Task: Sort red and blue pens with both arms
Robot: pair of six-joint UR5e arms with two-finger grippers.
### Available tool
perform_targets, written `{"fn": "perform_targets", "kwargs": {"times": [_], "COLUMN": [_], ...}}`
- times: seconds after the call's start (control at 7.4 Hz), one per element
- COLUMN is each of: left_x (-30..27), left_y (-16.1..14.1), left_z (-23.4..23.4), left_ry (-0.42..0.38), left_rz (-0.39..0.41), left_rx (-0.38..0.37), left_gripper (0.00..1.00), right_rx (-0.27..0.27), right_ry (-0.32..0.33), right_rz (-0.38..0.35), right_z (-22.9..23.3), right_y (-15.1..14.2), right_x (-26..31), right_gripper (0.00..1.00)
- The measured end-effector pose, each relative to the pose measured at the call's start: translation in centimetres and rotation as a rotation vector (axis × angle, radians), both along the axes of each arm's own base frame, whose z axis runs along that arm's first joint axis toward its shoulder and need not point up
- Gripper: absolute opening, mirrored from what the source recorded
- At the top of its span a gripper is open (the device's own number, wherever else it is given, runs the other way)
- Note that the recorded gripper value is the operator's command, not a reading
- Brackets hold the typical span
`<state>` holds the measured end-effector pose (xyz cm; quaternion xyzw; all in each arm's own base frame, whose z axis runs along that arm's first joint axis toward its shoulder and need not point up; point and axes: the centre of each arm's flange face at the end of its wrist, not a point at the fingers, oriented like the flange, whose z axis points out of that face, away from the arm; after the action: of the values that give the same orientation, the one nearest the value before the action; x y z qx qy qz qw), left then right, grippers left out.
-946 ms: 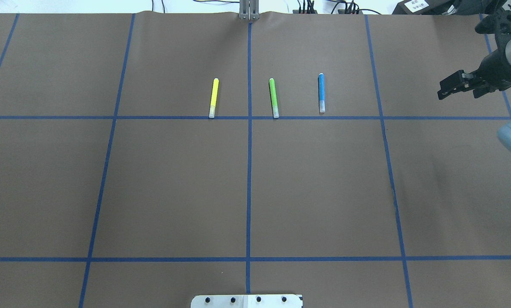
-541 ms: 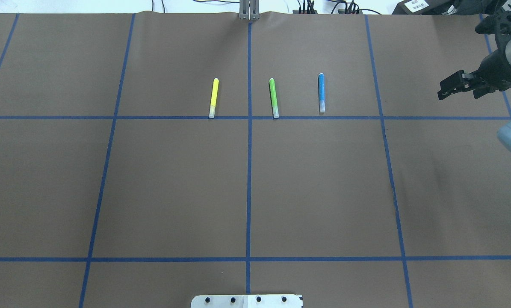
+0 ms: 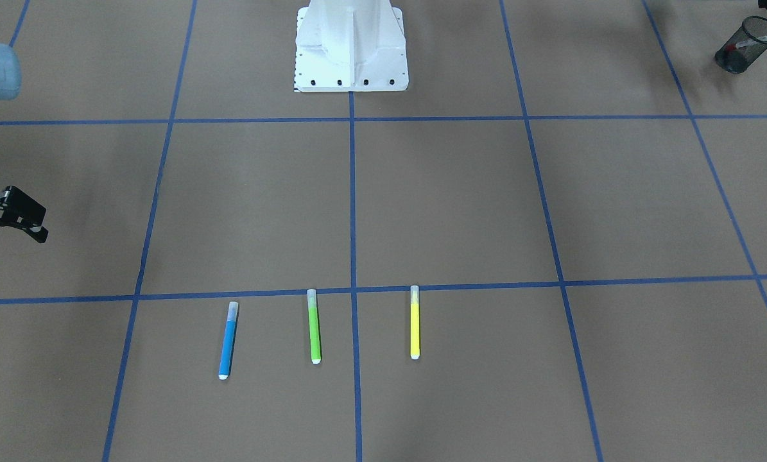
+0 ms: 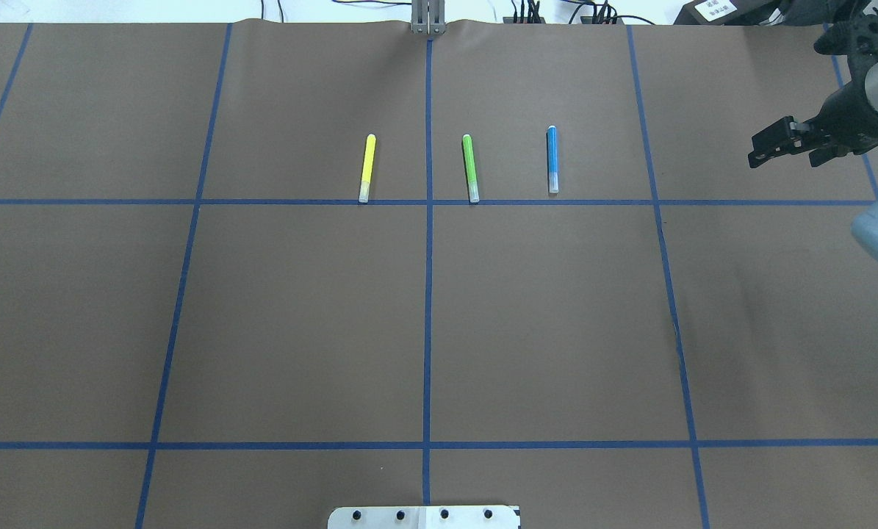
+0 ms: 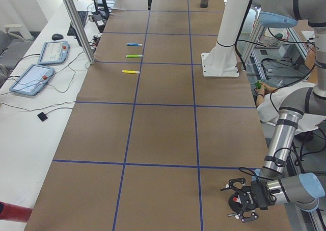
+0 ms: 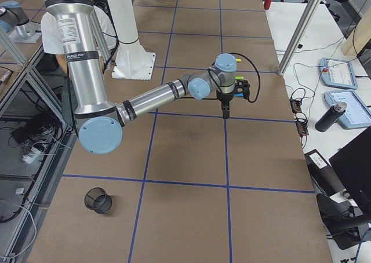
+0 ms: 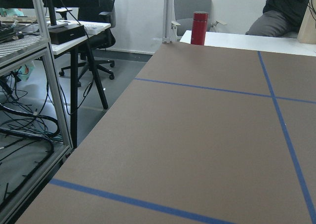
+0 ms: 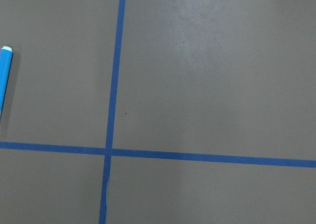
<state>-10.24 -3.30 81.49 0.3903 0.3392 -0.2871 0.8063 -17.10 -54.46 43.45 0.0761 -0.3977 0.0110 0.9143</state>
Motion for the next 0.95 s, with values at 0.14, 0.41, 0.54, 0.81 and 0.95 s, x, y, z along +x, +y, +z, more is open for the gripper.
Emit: {"fn": "perform_targets", "kwargs": {"times": [0.14, 0.41, 0.54, 0.81, 0.95], "left_x": [-3.1, -8.5, -10.1, -9.0, -6.7], "left_y": [-3.9, -14.0, -20.5, -34.2, -39.9], "left_z": [-1.4, -6.5, -9.9, -16.3, -19.3], "left_ry": [0.031, 0.085, 0.106, 0.154, 0.178], "left_rz": [0.021, 0.118, 0.197, 0.371, 0.441], "left_rx": [-0.017, -0.077, -0.111, -0.177, -0.209], "left_gripper": [0.96, 0.96, 0.96, 0.96, 0.96], "right_rx": [-0.006, -0.014, -0.024, -0.065, -0.107], "right_ry": [-0.003, -0.013, -0.023, -0.040, -0.048], "right_rz": [0.005, 0.010, 0.017, 0.044, 0.065], "right_z": [-0.1, -1.1, -2.0, -4.4, -5.8], "right_y": [0.0, -0.1, -0.3, -0.9, -2.3], "right_x": [-0.2, -1.2, -2.3, -6.5, -9.8], "right_gripper": [1.00, 1.00, 1.00, 0.97, 0.94]}}
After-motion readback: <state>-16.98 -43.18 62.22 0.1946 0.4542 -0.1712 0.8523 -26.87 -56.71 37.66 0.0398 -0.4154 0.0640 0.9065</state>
